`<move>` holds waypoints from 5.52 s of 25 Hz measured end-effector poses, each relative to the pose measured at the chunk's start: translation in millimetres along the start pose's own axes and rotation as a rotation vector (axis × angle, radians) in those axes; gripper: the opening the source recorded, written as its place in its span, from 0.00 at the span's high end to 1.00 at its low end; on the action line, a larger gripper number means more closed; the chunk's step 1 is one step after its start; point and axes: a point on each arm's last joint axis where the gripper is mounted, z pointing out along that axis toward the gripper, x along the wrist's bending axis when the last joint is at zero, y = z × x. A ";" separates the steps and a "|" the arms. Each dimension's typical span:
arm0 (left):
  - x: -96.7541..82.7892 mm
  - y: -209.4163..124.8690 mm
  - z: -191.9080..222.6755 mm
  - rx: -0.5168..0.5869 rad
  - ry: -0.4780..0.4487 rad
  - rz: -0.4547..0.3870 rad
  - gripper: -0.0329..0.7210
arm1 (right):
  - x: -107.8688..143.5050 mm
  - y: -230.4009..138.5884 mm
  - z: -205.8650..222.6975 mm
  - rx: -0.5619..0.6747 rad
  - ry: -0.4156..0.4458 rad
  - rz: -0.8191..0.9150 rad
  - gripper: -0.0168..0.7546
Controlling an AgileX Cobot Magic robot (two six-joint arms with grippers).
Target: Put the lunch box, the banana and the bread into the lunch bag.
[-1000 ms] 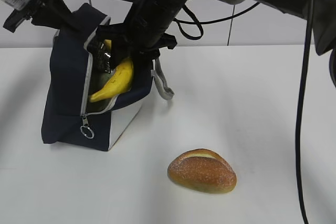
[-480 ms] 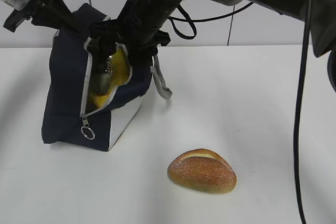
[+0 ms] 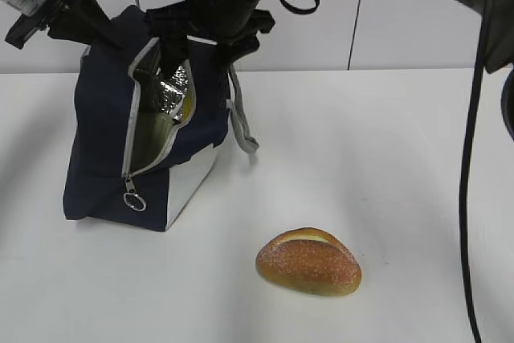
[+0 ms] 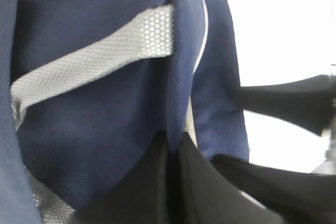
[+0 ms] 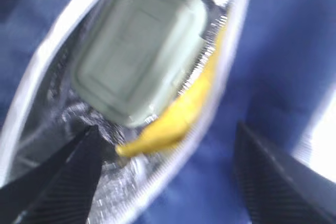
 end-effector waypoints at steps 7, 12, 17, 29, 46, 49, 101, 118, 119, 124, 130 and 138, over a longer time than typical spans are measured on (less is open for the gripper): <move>0.0 -0.1 0.0 0.001 0.000 0.003 0.96 | 2.9 9.3 -38.9 -0.078 -0.061 -0.062 0.24; 0.0 -0.1 0.0 0.001 0.000 0.003 0.96 | 6.9 -8.9 -66.9 -0.040 -0.076 -0.109 0.24; 0.0 -0.1 0.0 0.001 0.000 0.003 0.96 | 5.7 -52.8 -90.3 0.073 -0.120 -0.178 0.24; 0.0 -0.1 0.0 0.001 0.000 0.004 0.96 | -0.5 -174.4 -91.5 0.171 -0.121 -0.333 0.25; 0.0 -0.1 0.0 0.001 0.000 0.005 0.96 | -7.6 -194.1 -24.1 0.310 0.029 -0.576 0.17; 0.0 -0.1 0.0 0.001 0.000 0.005 0.96 | -10.8 -194.7 -10.5 0.324 0.033 -0.589 0.17; 0.1 -0.1 0.0 0.001 0.002 0.016 0.96 | -16.0 -174.4 34.3 0.565 0.138 -0.498 0.17; 0.5 -0.2 0.0 0.002 0.005 0.022 0.96 | -16.5 -178.5 47.9 0.614 0.180 -0.472 0.58; 0.5 -0.2 0.0 0.002 0.005 0.022 0.96 | -16.0 -176.4 47.3 0.612 0.183 -0.472 0.58; 0.5 -0.2 0.0 0.002 0.005 0.022 0.96 | -12.4 -153.4 33.8 0.531 0.158 -0.496 0.58; 0.6 -0.2 0.0 0.002 0.006 0.022 0.96 | -14.0 -138.8 -5.5 0.468 0.022 -0.542 0.58; 0.4 -0.2 0.0 0.002 0.004 0.023 0.96 | -8.4 -117.1 -59.7 0.337 -0.095 -0.561 0.58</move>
